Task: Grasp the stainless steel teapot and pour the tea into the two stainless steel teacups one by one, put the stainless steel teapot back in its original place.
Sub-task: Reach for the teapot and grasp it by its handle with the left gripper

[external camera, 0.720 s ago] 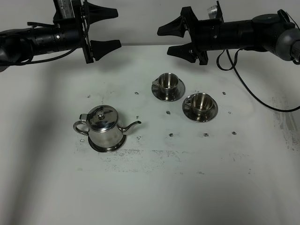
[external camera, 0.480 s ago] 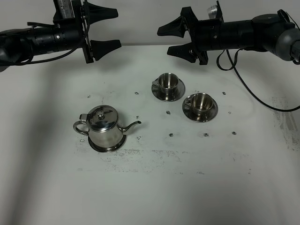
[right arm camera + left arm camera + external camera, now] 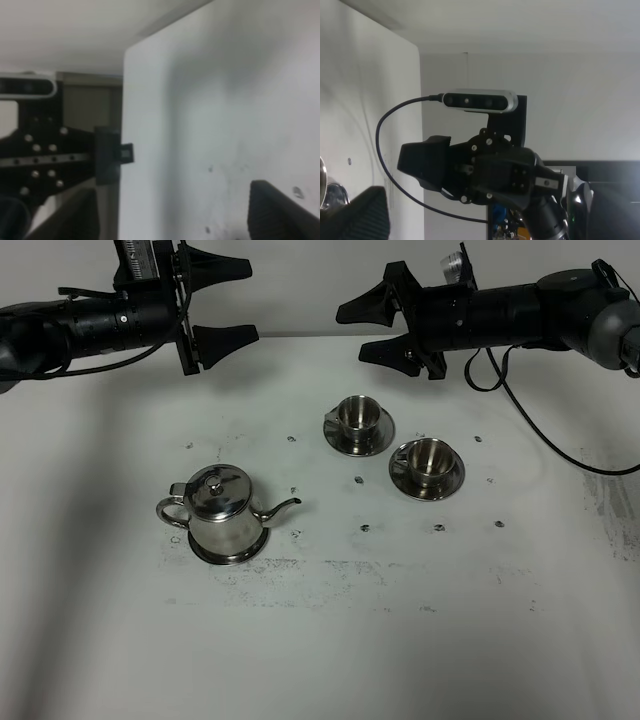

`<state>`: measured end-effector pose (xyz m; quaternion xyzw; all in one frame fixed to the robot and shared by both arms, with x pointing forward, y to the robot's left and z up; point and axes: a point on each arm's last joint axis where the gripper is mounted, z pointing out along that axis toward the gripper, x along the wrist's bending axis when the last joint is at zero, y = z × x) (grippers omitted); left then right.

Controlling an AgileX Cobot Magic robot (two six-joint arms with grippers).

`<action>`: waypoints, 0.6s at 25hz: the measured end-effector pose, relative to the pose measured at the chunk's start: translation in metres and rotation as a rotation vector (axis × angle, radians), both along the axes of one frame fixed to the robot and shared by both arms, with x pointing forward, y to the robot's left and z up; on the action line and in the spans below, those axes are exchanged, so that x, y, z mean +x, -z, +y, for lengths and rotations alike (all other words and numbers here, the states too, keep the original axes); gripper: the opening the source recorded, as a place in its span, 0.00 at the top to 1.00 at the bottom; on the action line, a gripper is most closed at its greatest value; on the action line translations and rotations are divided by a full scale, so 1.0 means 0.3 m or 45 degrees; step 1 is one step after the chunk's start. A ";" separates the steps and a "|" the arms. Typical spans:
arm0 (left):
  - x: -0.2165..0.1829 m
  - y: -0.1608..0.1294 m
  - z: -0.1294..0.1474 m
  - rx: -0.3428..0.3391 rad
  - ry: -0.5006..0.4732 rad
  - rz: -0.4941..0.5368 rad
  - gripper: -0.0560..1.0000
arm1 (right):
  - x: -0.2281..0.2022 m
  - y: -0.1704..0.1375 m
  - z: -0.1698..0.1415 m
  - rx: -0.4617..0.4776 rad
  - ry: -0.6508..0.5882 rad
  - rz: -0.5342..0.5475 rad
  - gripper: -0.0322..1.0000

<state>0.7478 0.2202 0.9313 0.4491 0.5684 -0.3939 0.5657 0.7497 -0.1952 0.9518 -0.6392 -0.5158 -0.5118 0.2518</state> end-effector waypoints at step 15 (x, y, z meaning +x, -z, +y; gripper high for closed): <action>-0.009 0.022 0.019 0.091 0.035 0.015 0.22 | -0.025 0.004 -0.277 -0.038 -0.087 -0.023 0.39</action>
